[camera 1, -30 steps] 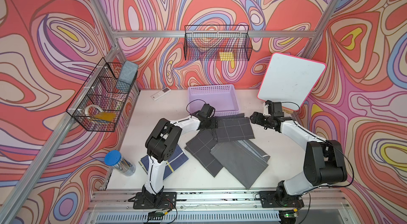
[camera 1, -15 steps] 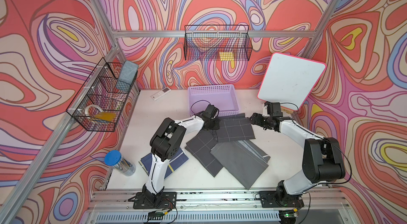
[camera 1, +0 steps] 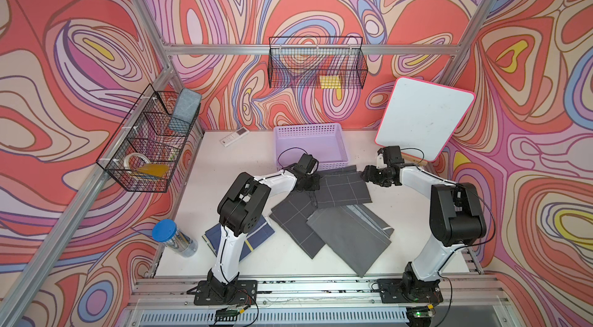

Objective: Put the folded pillowcase in the basket
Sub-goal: Pick up the pillowcase at the center of the board.

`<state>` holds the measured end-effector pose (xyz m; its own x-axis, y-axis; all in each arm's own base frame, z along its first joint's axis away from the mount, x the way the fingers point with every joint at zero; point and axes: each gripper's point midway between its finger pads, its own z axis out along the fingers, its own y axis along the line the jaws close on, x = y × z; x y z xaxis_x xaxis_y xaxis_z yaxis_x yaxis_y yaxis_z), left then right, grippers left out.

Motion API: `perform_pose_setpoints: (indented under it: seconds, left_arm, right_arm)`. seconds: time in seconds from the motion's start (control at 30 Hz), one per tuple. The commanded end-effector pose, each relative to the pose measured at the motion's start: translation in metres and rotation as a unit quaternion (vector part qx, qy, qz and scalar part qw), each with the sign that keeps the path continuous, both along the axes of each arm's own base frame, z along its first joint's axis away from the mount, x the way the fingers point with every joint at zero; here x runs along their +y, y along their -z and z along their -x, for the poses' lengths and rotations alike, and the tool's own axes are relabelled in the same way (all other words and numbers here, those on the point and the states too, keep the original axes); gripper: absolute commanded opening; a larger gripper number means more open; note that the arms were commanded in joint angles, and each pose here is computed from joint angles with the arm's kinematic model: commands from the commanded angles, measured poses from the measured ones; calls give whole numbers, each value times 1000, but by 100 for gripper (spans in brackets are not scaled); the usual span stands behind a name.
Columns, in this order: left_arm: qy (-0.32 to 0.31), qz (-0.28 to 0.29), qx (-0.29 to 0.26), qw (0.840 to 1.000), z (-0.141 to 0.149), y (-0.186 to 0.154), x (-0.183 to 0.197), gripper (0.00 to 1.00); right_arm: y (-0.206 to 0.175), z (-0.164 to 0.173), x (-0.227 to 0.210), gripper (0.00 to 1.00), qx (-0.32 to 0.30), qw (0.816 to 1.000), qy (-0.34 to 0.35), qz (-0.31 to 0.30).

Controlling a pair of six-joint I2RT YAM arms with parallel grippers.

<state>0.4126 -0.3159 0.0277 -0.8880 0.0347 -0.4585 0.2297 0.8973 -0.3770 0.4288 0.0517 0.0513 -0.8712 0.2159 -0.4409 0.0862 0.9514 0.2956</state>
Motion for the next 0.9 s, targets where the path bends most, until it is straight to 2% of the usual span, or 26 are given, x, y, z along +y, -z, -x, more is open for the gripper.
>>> perform_pose_setpoints:
  seconds: [0.0,0.13,0.2,0.4,0.53,0.7,0.87]
  left_arm:
    - [21,-5,20,1000,17,3,2,0]
    - [20,0,21,1000,18,4,3,0]
    - [20,1,22,1000,18,5,3,0]
    - [22,2,22,1000,18,5,4,0]
    - [23,3,22,999,18,6,3,0]
    - [22,4,23,999,17,6,4,0]
    - [24,8,23,999,16,6,1,0]
  right_arm:
    - [8,-1,8,66,16,1000,-20,-18]
    - [13,-4,17,63,24,998,-32,-42]
    - [17,-5,20,58,30,998,-36,-49]
    - [27,-11,27,56,42,996,-44,-70]
    - [32,-16,36,51,50,993,-52,-94]
    - [35,-8,45,39,70,988,-59,-124]
    - [39,-1,45,19,79,987,-60,-126]
